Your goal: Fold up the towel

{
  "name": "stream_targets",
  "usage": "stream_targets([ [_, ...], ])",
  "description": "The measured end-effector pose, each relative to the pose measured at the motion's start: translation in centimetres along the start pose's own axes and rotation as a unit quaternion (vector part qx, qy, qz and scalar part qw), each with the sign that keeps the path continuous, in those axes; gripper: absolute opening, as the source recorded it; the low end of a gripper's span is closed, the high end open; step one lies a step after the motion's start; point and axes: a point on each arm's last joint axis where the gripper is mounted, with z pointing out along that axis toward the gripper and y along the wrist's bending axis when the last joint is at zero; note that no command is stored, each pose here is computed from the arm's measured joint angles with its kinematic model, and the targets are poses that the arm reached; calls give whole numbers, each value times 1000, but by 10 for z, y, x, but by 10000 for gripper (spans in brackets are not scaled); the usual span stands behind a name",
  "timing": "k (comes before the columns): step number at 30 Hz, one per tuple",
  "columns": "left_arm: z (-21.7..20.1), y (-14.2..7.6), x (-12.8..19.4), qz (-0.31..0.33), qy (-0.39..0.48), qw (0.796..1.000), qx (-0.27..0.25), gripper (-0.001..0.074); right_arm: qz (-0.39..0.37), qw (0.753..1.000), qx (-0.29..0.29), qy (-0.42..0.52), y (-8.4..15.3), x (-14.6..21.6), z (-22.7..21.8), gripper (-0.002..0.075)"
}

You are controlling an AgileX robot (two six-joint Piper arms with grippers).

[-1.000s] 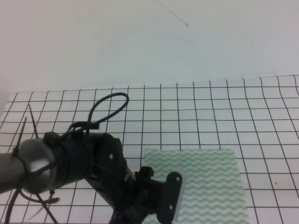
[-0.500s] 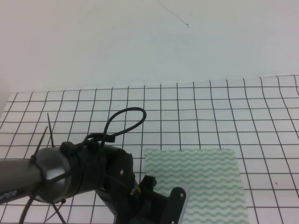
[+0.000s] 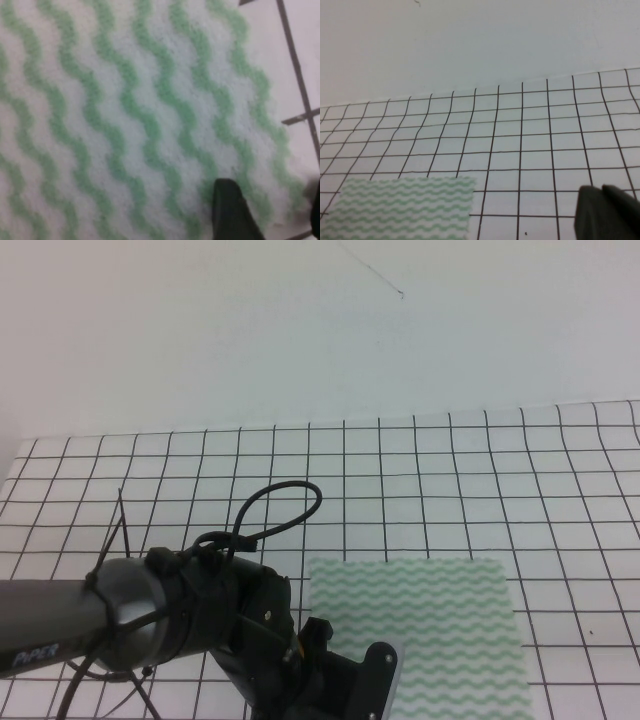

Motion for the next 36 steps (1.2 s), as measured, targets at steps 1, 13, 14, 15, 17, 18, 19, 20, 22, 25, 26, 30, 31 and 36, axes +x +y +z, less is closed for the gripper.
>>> stream_targets([
  [1,0,0,0,0,0,1000,0,313,0,1000,0,0,0,0,0,-3],
  [13,0,0,-1,-79,-3,997,-1,38,-1,1000,0,0,0,0,0,-3],
  [14,0,0,-1,-81,-3,997,-1,28,-1,1000,0,0,0,0,0,-3],
  [15,0,0,-1,-85,-3,996,-1,18,-1,1000,0,0,0,0,0,-3],
  [17,-1,0,-1,-91,-3,996,-2,9,-1,1000,0,-1,0,0,0,-3],
  [18,-4,0,-1,-91,-6,996,-6,8,-1,1000,0,-1,0,0,0,-3],
  [19,-7,1,-2,-90,-8,996,-11,6,-1,1000,0,-1,0,0,0,-3],
  [20,-11,1,-3,-91,-11,996,-17,4,-1,1000,0,-1,0,0,0,-3],
  [22,-21,3,-5,-96,-22,994,-40,3,-1,1000,0,-1,0,0,0,-3],
  [25,-29,7,-6,-100,-30,992,-72,1,-1,1000,0,-1,0,0,0,-3],
  [26,-29,8,-6,-104,-32,991,-78,1,-1,1000,0,-1,0,0,0,-3],
  [30,-24,17,-7,-131,-42,984,-116,0,-1,1000,0,-1,0,0,0,-3],
  [31,-22,19,-7,-137,-46,981,-126,0,-1,1000,0,-1,0,0,0,-3],
  [36,-17,32,-7,-137,-62,971,-185,0,-1,1000,0,-1,0,0,0,-3],
])
